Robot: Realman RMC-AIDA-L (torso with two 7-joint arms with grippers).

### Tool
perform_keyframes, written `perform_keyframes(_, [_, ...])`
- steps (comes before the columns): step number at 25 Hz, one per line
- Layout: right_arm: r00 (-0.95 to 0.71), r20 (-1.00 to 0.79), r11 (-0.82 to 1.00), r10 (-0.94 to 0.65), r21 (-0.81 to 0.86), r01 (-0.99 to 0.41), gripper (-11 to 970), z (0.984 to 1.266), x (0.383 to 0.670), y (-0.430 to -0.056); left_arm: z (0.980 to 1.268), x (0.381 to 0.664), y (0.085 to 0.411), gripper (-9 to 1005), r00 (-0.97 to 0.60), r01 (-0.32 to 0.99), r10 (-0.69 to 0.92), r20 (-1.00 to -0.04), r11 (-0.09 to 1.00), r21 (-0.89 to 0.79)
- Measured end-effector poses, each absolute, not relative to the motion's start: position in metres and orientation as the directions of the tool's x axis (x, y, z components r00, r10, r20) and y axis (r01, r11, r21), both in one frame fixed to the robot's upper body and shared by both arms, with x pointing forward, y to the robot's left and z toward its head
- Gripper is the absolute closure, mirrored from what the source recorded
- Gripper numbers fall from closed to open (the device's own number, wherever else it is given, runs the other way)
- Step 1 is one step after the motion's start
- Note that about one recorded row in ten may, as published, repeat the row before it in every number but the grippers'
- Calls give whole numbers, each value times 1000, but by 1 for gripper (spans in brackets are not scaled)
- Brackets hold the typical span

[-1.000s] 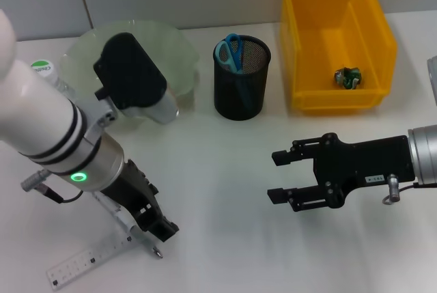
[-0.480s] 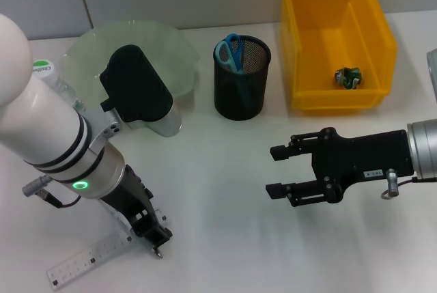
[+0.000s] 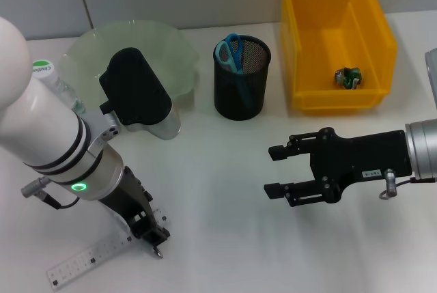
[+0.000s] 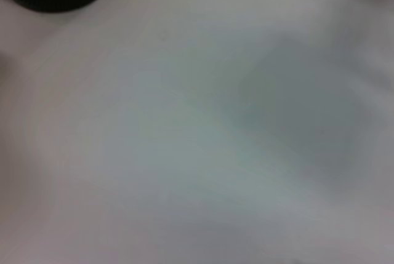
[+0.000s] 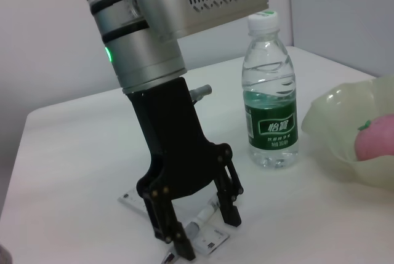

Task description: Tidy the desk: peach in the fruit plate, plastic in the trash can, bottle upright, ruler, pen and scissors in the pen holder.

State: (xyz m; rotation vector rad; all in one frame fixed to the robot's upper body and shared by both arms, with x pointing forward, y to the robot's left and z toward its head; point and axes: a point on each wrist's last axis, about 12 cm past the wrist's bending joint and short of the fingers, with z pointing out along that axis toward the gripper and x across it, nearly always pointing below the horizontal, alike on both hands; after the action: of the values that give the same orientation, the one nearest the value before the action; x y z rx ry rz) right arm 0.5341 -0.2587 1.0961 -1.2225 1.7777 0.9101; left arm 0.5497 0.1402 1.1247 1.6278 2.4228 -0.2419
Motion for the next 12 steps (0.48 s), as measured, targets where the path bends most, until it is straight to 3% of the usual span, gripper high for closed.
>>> perform_keyframes(12, [-240, -892, 283, -384, 133, -950, 268, 1096, 534, -258, 1121, 550, 142, 359, -373, 925, 891, -258, 380, -22])
